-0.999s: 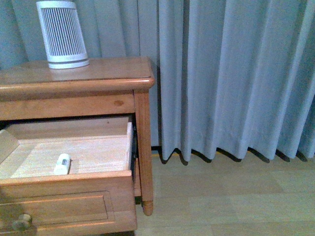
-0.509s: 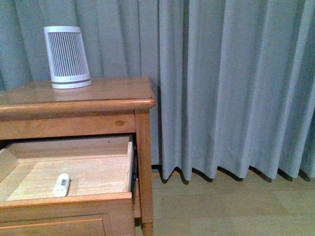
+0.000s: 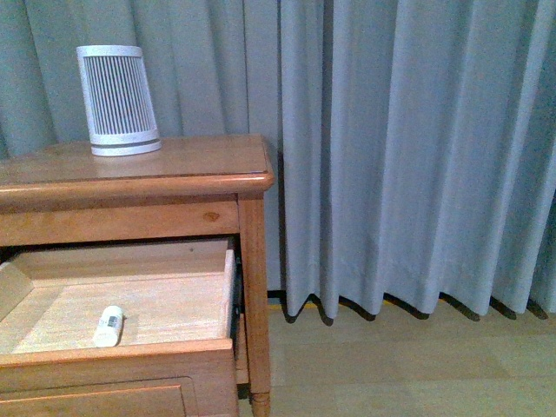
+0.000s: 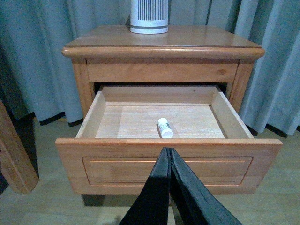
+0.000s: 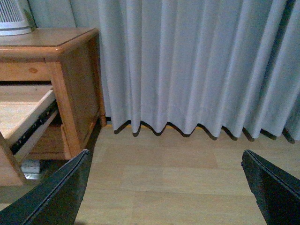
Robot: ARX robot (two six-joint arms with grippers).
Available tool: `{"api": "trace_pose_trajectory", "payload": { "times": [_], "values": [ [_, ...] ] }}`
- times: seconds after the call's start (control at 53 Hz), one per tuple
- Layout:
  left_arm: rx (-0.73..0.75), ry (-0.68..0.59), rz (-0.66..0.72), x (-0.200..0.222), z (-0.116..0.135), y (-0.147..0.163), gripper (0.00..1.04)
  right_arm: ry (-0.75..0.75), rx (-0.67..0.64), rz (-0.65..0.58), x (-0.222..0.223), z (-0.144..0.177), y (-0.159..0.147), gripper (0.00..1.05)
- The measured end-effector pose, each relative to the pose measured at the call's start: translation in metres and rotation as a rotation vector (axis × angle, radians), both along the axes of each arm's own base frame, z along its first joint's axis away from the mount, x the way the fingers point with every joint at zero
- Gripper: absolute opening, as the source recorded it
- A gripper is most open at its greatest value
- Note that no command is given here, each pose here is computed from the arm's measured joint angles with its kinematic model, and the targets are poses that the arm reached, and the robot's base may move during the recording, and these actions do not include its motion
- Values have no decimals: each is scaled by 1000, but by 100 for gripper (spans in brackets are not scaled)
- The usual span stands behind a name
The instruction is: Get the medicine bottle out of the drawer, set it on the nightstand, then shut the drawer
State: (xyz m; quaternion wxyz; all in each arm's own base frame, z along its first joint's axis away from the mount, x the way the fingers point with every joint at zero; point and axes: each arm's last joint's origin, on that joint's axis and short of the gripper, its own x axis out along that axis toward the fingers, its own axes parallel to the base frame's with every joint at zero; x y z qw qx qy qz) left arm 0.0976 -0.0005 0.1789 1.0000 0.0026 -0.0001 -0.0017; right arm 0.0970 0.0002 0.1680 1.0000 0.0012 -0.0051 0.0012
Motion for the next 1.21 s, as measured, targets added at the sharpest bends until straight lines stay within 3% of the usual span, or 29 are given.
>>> {"api": "trace_pose_trajectory", "payload": {
  "times": [0.17, 0.566, 0.924, 1.074, 1.206],
  "values": [
    [0, 5, -1, 0, -13, 0, 3, 0, 0, 0, 0, 0, 0, 98],
    [-1, 0, -1, 0, -13, 0, 4, 0, 0, 0, 0, 0, 0, 98],
    [-2, 0, -3, 0, -13, 0, 66, 0, 0, -4, 0, 0, 0, 98],
    [-2, 0, -3, 0, -13, 0, 97, -1, 0, -3, 0, 0, 0, 98],
    [-2, -2, -4, 0, -13, 0, 98, 1, 0, -2, 0, 0, 0, 98]
  ]
}}
